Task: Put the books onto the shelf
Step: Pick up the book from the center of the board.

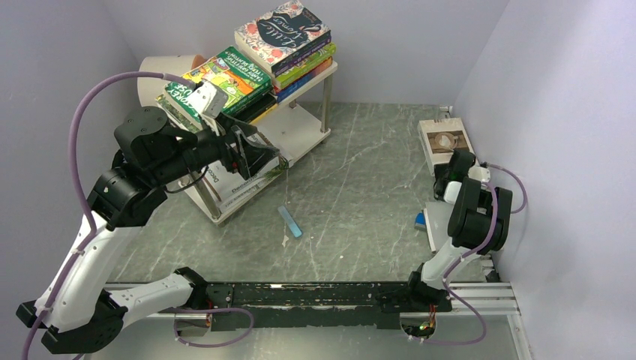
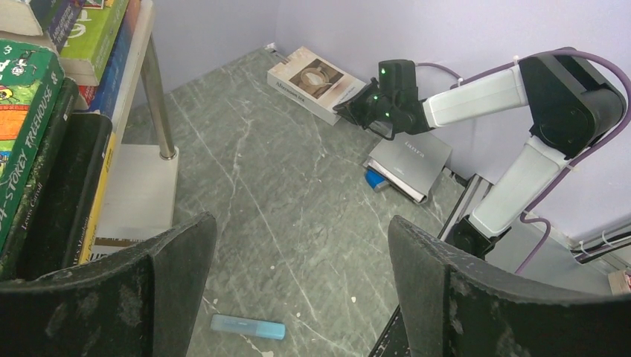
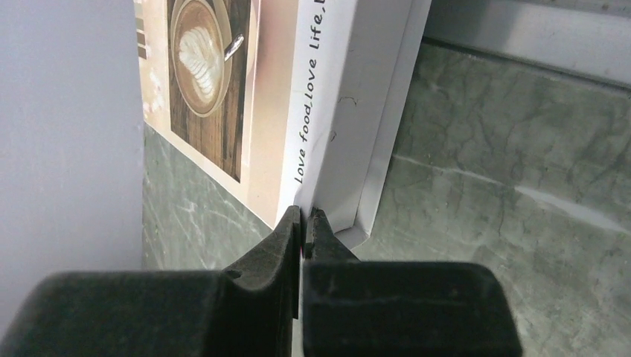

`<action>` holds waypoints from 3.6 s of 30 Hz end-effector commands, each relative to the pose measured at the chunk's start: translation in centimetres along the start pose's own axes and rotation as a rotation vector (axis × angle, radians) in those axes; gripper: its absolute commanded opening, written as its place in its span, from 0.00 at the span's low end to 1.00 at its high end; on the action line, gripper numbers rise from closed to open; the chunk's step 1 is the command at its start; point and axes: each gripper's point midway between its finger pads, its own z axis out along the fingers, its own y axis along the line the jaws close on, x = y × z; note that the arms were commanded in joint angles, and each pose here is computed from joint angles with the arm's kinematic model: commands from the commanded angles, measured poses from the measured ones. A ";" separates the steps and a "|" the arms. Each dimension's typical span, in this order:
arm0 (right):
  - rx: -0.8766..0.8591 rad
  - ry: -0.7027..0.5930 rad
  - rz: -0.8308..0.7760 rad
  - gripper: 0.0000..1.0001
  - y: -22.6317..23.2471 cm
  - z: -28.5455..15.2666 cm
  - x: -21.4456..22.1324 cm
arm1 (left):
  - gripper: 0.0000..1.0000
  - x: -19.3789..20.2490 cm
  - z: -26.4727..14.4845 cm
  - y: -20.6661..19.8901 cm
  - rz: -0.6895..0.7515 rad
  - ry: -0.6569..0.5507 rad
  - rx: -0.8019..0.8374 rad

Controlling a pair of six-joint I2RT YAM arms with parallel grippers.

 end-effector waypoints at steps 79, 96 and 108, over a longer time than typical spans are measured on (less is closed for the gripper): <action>-0.830 0.901 0.323 0.00 6.9 -30.8 10.3 | 0.83 24.9 28.2 2.8 -1.303 -0.206 -0.652; -0.752 0.940 0.201 0.50 5.4 -30.0 12.2 | 0.26 23.2 27.5 3.2 -1.229 -0.296 -0.596; -0.568 0.881 0.125 0.82 5.2 -27.5 12.0 | 0.27 22.3 27.2 2.5 -1.229 -0.283 -0.546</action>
